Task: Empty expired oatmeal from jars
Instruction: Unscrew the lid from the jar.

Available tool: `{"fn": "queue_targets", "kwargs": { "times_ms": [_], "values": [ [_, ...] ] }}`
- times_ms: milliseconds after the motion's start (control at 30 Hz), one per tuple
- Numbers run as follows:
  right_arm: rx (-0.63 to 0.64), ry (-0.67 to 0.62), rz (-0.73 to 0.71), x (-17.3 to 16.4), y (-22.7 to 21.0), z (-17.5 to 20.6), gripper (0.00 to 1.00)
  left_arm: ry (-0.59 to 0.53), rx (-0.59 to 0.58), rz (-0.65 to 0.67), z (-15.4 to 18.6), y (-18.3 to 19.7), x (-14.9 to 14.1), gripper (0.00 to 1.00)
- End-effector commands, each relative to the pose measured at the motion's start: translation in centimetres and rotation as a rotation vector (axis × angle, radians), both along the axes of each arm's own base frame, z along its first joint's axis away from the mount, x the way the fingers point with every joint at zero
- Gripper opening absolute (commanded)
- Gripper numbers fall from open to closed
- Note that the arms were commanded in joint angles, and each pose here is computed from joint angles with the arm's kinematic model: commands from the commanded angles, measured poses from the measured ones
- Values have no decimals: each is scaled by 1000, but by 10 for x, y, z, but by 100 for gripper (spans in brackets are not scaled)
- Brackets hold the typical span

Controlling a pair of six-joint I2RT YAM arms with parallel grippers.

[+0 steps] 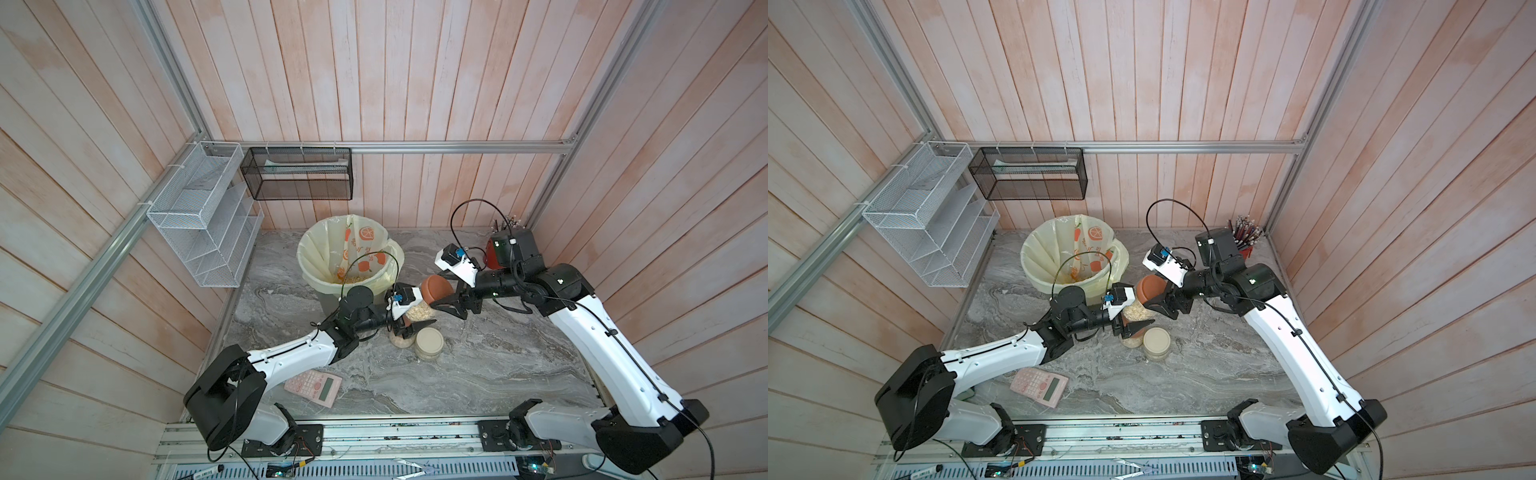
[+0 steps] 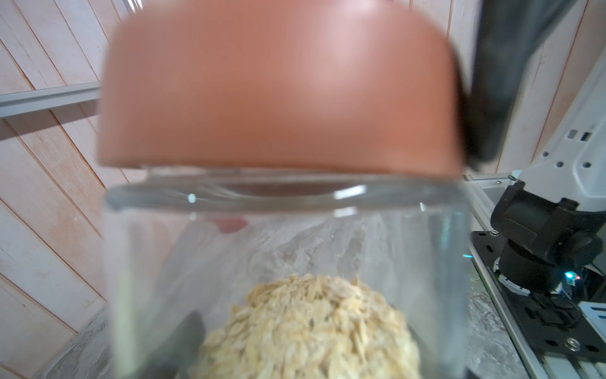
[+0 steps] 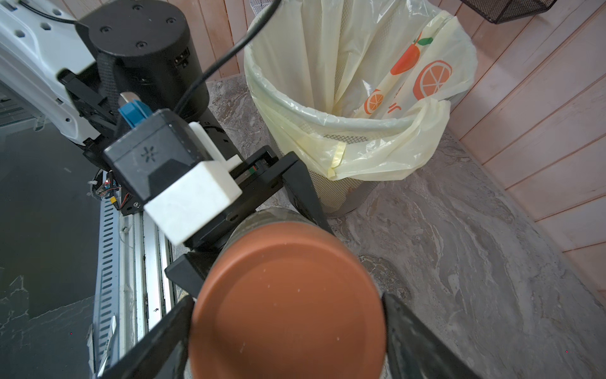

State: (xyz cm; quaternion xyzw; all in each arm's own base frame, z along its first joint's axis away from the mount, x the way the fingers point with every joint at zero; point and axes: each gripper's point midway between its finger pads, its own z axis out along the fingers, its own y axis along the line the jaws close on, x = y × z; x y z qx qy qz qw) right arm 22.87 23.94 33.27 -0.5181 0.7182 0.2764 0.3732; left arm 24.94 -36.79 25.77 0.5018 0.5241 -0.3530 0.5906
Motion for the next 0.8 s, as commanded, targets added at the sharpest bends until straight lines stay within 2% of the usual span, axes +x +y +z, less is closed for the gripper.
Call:
{"fn": "queue_targets", "kwargs": {
  "times_ms": [0, 567, 767],
  "values": [
    [-1, 9, 14, -3, 0, 1, 81, -94, -115, -20, 46, 4, -10, 12],
    [19, -4, -31, 3, -5, 7, 97, -103, -129, -10, 48, 6, -10, 12],
    [52, -4, -48, 0, -10, 11, 98, -108, -128, 16, 47, 8, -6, 12]
  ]
}}
